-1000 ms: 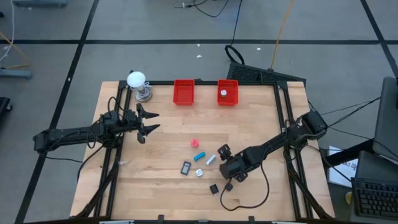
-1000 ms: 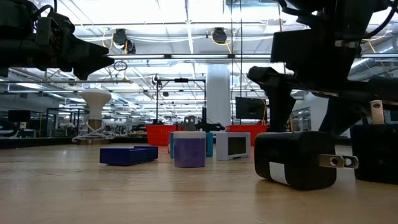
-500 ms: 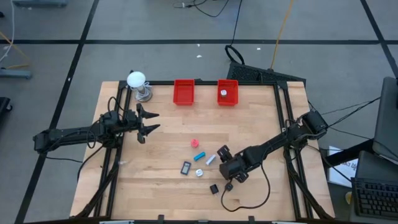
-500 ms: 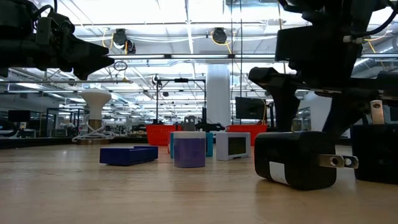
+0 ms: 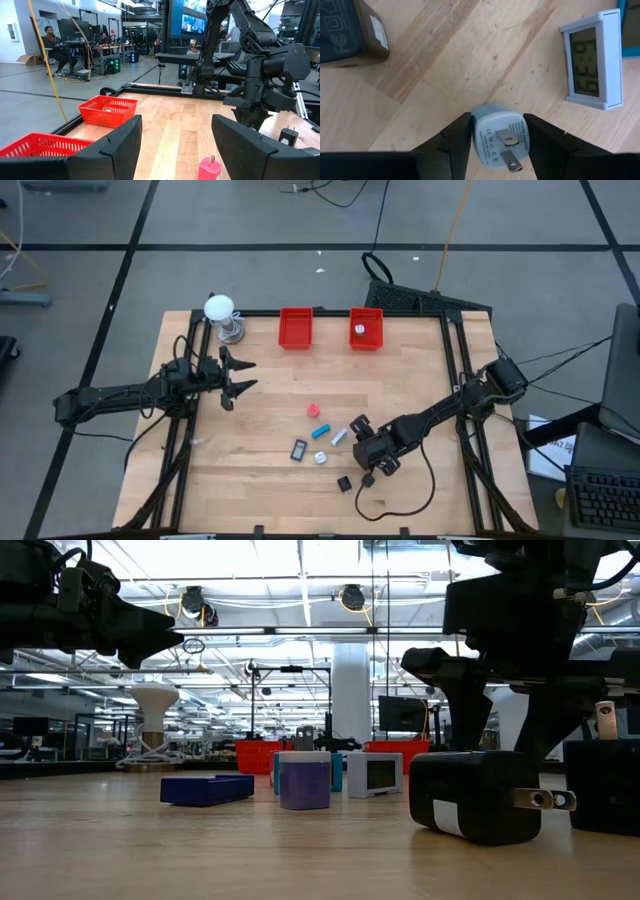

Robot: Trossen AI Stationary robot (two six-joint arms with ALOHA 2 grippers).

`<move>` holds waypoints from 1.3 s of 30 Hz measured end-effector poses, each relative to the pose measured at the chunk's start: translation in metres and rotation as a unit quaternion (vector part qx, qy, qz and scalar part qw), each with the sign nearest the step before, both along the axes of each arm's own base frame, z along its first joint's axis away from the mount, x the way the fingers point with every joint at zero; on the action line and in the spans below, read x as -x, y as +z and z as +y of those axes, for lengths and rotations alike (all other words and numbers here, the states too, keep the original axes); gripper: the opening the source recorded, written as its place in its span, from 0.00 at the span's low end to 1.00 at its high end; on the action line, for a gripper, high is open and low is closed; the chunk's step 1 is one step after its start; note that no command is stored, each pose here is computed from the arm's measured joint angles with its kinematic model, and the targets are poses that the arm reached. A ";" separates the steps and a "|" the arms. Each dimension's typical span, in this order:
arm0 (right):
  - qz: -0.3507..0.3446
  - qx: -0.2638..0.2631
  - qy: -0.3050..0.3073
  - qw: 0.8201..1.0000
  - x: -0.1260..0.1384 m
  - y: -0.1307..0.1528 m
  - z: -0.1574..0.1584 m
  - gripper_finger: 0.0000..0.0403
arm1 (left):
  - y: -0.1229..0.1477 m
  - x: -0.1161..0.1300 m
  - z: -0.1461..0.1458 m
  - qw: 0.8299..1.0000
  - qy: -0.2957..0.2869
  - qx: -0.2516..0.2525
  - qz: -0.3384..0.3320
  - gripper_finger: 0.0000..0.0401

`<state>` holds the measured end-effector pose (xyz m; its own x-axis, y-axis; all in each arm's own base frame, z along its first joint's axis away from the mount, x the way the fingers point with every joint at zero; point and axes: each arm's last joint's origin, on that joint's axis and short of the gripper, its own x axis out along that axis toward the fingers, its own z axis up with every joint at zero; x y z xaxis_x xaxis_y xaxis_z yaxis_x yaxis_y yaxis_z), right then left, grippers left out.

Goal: Pick & Place Office items
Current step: Put the blue charger adapter into the right red basket

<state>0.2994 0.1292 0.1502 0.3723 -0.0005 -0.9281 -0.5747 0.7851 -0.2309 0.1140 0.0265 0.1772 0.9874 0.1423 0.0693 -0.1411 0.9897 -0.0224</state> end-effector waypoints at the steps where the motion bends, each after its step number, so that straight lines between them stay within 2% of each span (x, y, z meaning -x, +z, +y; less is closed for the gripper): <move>1: 0.000 0.000 -0.001 1.000 0.000 0.000 0.000 0.40 | 0.000 0.000 0.000 1.000 0.000 0.000 0.000 0.61; 12: 0.006 -0.002 -0.012 1.000 0.000 0.001 0.000 0.48 | 0.000 0.000 0.000 1.000 0.000 0.000 0.000 0.61; 19: 0.010 -0.001 -0.011 1.000 -0.007 0.017 0.002 0.48 | 0.000 0.000 0.000 1.000 0.000 0.000 0.000 0.61; 27: 0.057 -0.048 -0.014 0.997 -0.009 0.024 -0.005 0.49 | 0.000 0.000 0.000 1.000 0.000 0.000 0.000 0.61; 39: 0.077 -0.038 -0.011 0.996 -0.007 0.023 -0.010 0.49 | 0.000 0.000 0.000 1.000 0.000 0.000 0.000 0.61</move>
